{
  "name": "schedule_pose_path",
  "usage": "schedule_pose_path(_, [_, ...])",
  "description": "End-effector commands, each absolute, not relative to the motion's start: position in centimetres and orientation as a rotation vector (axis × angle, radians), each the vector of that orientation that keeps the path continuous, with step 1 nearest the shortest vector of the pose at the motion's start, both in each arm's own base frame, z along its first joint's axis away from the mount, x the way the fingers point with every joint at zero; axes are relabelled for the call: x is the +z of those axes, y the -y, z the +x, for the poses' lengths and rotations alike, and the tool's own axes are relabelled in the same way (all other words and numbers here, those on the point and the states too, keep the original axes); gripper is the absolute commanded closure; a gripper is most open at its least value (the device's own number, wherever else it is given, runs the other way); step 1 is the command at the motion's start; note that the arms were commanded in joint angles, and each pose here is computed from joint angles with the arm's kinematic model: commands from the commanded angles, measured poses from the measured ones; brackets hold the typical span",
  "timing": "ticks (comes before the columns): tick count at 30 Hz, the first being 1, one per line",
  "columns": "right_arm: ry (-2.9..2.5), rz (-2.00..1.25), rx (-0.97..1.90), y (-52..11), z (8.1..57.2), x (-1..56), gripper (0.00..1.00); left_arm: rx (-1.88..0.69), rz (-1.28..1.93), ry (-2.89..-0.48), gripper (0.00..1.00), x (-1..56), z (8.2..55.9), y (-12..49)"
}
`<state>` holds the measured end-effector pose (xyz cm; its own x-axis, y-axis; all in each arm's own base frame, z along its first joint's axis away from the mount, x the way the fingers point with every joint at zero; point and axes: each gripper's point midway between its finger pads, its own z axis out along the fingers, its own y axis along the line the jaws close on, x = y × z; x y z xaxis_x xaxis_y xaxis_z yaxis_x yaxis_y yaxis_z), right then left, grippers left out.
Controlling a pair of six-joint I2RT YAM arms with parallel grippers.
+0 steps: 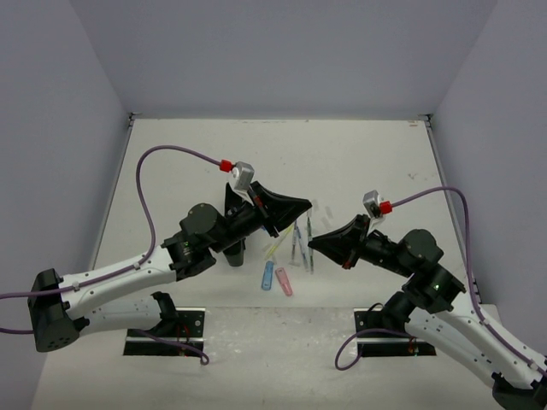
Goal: Sort the stationery into containers
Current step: Close the pen cap on the pen.
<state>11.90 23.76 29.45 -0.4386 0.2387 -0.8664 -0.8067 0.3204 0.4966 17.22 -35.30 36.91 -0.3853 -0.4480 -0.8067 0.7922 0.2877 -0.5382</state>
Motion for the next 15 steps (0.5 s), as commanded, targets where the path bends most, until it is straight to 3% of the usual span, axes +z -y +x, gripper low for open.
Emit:
schedule_pose_path(1, [-1.487,-0.511,1.308,-23.2,11.9,32.6,1.00,-1.390,0.339,-1.361,1.00,38.1,17.3,35.3])
schedule_pose_path(15, [-1.431,-0.413,1.329,-22.7,12.5,35.4,1.00,-1.466,0.320,-1.340,1.00,37.2,16.6,35.3])
